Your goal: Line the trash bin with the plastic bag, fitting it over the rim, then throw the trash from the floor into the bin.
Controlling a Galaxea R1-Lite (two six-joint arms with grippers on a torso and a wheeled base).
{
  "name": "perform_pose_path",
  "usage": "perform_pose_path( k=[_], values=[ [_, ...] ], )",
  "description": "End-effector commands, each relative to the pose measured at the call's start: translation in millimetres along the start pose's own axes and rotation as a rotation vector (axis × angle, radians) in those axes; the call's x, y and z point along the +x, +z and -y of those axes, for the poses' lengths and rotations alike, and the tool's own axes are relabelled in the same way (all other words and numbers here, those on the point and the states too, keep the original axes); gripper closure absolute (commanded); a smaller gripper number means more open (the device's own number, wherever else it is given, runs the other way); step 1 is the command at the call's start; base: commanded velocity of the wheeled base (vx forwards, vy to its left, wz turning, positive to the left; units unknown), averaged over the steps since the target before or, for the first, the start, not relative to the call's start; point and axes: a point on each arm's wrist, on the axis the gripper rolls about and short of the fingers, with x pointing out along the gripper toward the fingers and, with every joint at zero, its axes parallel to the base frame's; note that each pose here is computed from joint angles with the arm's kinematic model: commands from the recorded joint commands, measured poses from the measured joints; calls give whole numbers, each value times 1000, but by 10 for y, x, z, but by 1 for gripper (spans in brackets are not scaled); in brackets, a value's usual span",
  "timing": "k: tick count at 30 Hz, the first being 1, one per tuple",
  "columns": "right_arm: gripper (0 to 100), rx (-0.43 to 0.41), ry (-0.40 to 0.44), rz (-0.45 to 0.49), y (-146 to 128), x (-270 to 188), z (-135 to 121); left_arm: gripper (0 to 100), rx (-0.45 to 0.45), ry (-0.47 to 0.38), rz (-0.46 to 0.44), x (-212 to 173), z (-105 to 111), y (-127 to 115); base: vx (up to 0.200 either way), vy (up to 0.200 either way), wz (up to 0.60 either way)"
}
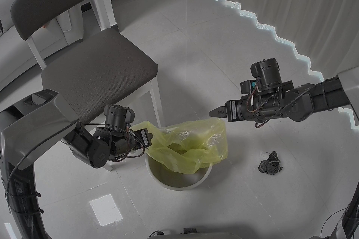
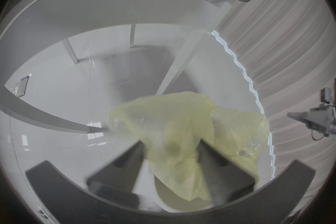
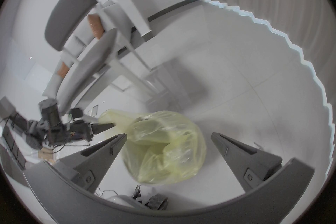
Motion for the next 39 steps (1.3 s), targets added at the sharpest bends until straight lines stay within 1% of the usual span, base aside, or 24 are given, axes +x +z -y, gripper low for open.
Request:
perform_pose_path(
  k=[1,5,8,9,10,12,13,15,16,17,19,20,21,23,25,26,27,28,29,32,34,35,37,39],
  values=[
    [0,-95,75,10,-111,-349,-366,0,-9,43,-9,2,-99,-46,0,0,0],
    [0,-152,96,7,-242,-343,-451,0,-12,107,-27,-49,-256,-102,0,0,0],
    [0,-158,98,17,-285,-333,-443,0,-19,183,-41,-90,-502,-140,0,0,0],
    [0,-158,98,17,-285,-333,-443,0,-19,183,-41,-90,-502,-140,0,0,0],
    [0,-156,96,20,-305,-341,-425,0,-16,226,-40,-164,-681,-125,0,0,0],
    [0,-151,93,36,-285,-441,-404,0,-26,242,11,-316,-821,-27,0,0,0],
    [0,-151,93,40,-281,-465,-400,0,-29,241,29,-357,-838,2,0,0,0],
    [0,-147,86,49,-286,-583,-362,0,-23,214,150,-626,-862,217,0,0,0],
    [0,-147,87,54,-282,-603,-364,0,-20,209,160,-660,-858,240,0,0,0],
    [0,-146,89,71,-268,-713,-367,0,12,165,223,-869,-771,385,0,0,0],
    [0,-145,89,80,-271,-795,-358,0,52,109,278,-1077,-652,503,0,0,0],
    [0,-145,89,80,-271,-795,-358,0,52,109,278,-1077,-652,503,0,0,0],
    [0,-144,89,87,-279,-859,-353,0,114,29,311,-1259,-450,542,0,0,0],
    [0,-141,89,93,-289,-925,-347,0,198,-60,308,-1375,-217,485,0,0,0],
    [0,-135,83,101,-297,-992,-327,0,294,-133,272,-1419,-21,345,0,0,0],
    [0,-134,81,106,-307,-1045,-316,0,356,-168,252,-1415,88,262,0,0,0],
    [0,-133,80,109,-308,-1067,-312,0,378,-179,243,-1408,126,228,0,0,0],
    [0,-131,78,116,-323,-1146,-298,0,442,-205,220,-1372,223,139,0,0,0],
    [0,-128,75,120,-334,-1198,-287,0,478,-216,194,-1316,268,71,0,0,0],
    [0,-123,65,126,-388,-1324,-247,0,558,-221,138,-1127,307,-76,0,0,0],
    [0,-120,53,130,-408,-1368,-229,0,577,-219,121,-1055,308,-120,0,0,0],
    [0,-116,31,137,-423,-1403,-210,0,586,-223,101,-974,325,-177,0,0,0],
    [0,-113,20,140,-424,-1407,-203,0,587,-227,96,-949,333,-199,0,0,0],
    [0,-109,-1,144,-422,-1417,-187,0,595,-245,74,-915,341,-272,0,0,0]
  ],
)
